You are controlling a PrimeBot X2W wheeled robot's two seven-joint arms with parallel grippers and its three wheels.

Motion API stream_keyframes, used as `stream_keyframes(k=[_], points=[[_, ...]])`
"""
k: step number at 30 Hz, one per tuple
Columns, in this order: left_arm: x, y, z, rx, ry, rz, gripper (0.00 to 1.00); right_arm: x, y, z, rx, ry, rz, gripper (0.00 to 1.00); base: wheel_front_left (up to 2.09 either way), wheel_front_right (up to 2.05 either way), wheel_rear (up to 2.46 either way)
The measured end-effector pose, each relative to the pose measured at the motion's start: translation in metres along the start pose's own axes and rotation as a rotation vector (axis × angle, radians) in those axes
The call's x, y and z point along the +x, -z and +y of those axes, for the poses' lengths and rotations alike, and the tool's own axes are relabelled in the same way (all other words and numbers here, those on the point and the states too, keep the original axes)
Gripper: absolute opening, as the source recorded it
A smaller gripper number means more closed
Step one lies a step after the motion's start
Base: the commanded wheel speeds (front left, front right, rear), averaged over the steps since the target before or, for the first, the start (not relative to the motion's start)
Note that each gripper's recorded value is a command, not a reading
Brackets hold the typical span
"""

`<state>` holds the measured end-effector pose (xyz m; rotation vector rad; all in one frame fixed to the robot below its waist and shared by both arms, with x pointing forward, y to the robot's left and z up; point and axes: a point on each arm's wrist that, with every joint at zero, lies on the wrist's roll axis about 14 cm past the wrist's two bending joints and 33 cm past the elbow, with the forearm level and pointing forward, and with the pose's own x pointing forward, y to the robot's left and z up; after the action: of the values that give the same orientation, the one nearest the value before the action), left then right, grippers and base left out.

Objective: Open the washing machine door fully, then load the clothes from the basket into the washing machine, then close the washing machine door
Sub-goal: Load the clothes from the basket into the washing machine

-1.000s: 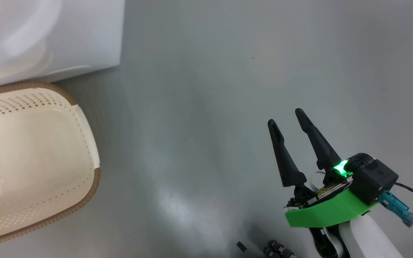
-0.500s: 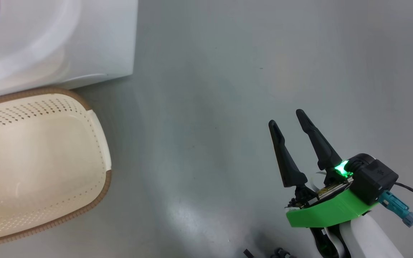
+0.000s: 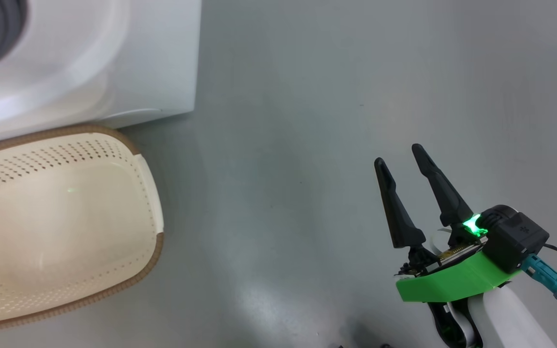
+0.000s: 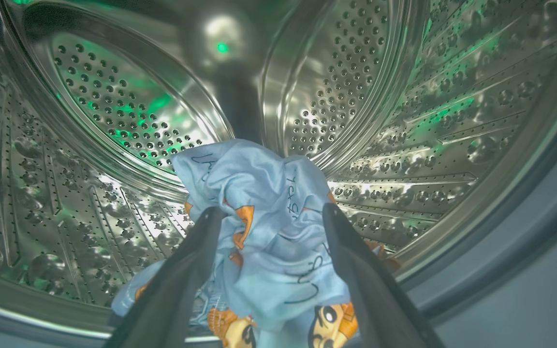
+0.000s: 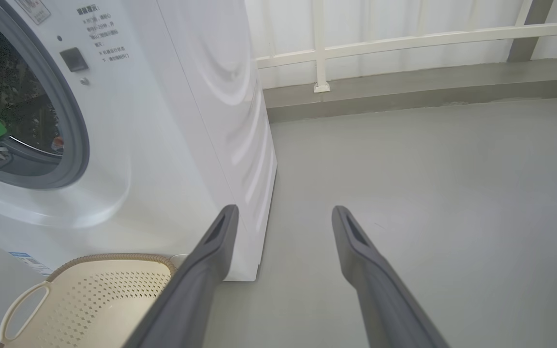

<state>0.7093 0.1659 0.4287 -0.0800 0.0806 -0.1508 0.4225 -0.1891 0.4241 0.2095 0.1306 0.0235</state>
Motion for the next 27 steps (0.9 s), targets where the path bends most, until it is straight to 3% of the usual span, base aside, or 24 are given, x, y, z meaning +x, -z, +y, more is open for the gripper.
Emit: stream_keyframes(k=[8,27], points=[[-0.026,-0.013,-0.006,-0.064,-0.01,-0.065,1.0,-0.001,-0.013,0.003,-0.012,-0.023,-0.032,1.0,0.0,0.0,0.0],[-0.113,-0.036,-0.011,-0.09,-0.04,-0.122,1.0,-0.018,-0.045,0.011,-0.045,-0.077,-0.106,1.0,0.0,0.0,0.0]])
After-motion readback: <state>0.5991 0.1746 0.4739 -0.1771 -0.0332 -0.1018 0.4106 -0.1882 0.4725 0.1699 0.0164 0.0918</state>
